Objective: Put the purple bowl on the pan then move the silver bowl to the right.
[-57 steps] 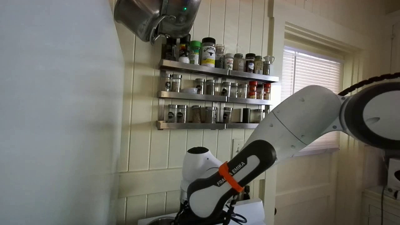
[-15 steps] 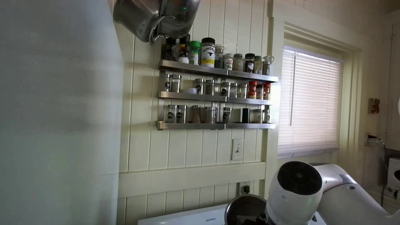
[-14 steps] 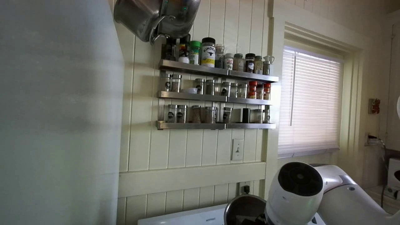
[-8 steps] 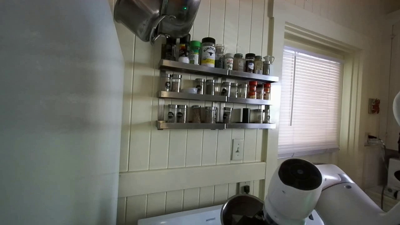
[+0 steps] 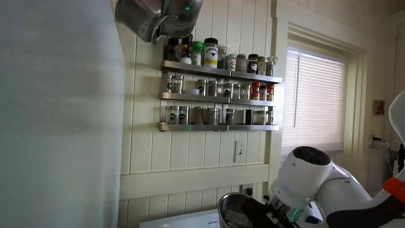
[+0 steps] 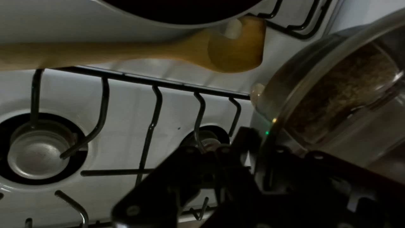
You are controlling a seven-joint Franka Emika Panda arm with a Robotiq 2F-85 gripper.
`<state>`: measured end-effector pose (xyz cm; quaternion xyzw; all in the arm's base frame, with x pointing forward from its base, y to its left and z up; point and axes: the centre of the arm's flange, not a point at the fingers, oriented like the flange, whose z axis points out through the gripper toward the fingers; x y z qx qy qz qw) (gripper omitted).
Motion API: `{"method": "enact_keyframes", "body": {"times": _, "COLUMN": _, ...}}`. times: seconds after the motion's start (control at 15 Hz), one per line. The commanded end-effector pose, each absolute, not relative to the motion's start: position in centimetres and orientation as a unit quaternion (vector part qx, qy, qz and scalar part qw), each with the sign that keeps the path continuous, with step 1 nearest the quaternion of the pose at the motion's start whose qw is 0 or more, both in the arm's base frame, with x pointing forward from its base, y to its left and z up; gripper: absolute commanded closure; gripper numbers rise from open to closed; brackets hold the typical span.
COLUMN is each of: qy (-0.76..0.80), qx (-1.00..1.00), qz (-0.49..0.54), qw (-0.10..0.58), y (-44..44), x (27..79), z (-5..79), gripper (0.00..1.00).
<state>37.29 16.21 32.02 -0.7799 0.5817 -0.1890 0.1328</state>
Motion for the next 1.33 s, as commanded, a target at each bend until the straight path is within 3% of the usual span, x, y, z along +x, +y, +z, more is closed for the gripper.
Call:
{"method": "enact_keyframes", "body": {"times": 0.0, "qy": 0.637, "qx": -0.749, "qz": -0.127, "qw": 0.134, "y": 12.2, "x": 31.4, "z": 33.9, "gripper": 0.98}}
{"method": "enact_keyframes", "body": {"times": 0.47, "qy": 0.732, "qx": -0.672, "qz": -0.098, "qw": 0.051, "y": 12.1, "x": 30.2, "z": 35.8, "gripper": 0.98}}
{"method": "enact_keyframes", "body": {"times": 0.53, "qy": 0.713, "qx": -0.694, "qz": -0.090, "qw": 0.038, "y": 14.3, "x": 36.1, "z": 33.3, "gripper": 0.92}}
{"method": "enact_keyframes", "body": {"times": 0.6, "qy": 0.722, "qx": -0.685, "qz": -0.090, "qw": 0.037, "y": 14.0, "x": 35.8, "z": 34.3, "gripper": 0.92}}
{"method": "enact_keyframes", "body": {"times": 0.73, "qy": 0.727, "qx": -0.679, "qz": -0.090, "qw": 0.044, "y": 13.8, "x": 35.6, "z": 35.5, "gripper": 0.98}}
{"method": "enact_keyframes", "body": {"times": 0.93, "qy": 0.771, "qx": -0.624, "qz": -0.079, "qw": 0.102, "y": 12.8, "x": 37.0, "z": 34.3, "gripper": 0.98}}
{"method": "enact_keyframes", "body": {"times": 1.27, "qy": 0.831, "qx": -0.542, "qz": -0.055, "qw": 0.112, "y": 10.7, "x": 38.0, "z": 32.7, "gripper": 0.98}}
